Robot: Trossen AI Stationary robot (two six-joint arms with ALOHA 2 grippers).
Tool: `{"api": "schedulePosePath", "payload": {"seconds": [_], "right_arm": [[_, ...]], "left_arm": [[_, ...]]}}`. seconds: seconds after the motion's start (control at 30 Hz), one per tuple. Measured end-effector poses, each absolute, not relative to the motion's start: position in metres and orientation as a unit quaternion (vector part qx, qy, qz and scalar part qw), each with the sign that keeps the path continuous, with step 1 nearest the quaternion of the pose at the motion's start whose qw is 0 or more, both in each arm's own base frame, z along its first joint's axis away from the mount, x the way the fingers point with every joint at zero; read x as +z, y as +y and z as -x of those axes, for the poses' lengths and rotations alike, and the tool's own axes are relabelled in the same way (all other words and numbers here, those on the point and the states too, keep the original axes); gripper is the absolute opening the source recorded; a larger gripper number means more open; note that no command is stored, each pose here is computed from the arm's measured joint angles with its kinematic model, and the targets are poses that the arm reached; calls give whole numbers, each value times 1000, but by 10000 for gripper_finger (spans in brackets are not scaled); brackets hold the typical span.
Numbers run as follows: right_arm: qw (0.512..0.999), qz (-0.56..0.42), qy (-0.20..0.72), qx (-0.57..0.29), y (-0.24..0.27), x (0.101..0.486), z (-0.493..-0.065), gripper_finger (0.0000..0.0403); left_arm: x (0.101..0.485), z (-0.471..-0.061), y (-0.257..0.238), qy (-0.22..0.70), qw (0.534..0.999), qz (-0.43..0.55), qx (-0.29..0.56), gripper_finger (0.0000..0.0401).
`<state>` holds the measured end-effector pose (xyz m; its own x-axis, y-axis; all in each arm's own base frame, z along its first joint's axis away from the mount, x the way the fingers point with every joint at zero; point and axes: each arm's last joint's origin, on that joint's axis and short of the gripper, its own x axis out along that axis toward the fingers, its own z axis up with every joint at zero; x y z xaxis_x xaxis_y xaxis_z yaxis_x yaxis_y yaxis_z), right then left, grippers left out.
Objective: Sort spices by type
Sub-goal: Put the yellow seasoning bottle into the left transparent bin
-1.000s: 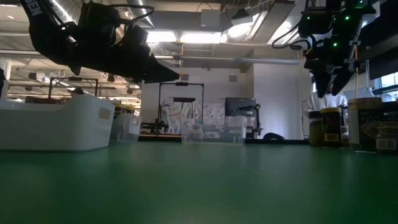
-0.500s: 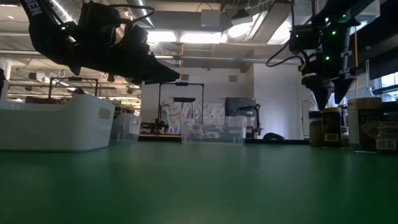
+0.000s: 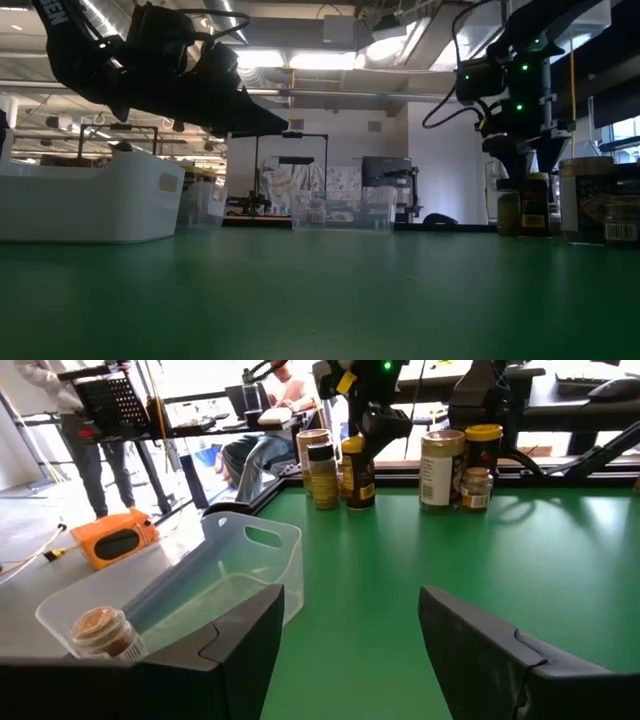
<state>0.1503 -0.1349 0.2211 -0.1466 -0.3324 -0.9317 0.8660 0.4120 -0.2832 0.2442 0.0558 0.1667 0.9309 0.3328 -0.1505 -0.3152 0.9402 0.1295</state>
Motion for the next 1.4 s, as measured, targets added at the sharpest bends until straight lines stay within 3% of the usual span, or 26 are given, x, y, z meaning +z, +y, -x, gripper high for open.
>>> {"api": "schedulePosePath", "payload": {"seconds": [0.4,0.67,1.13,1.4], "right_arm": [[609,-229,595,-471,-139,213,-157,239],[642,-232,590,-431,-132,222,-163,244],[827,-147,488,-236,-86,252,-233,242],[852,-79,496,-145,-61,241,-276,238]], "left_arm": [[167,-244,56,87,981,-61,164,231],[167,-244,56,88,981,-61,164,231],[166,-244,56,88,981,-61,164,231],[166,-244,56,88,981,-61,164,231]]}}
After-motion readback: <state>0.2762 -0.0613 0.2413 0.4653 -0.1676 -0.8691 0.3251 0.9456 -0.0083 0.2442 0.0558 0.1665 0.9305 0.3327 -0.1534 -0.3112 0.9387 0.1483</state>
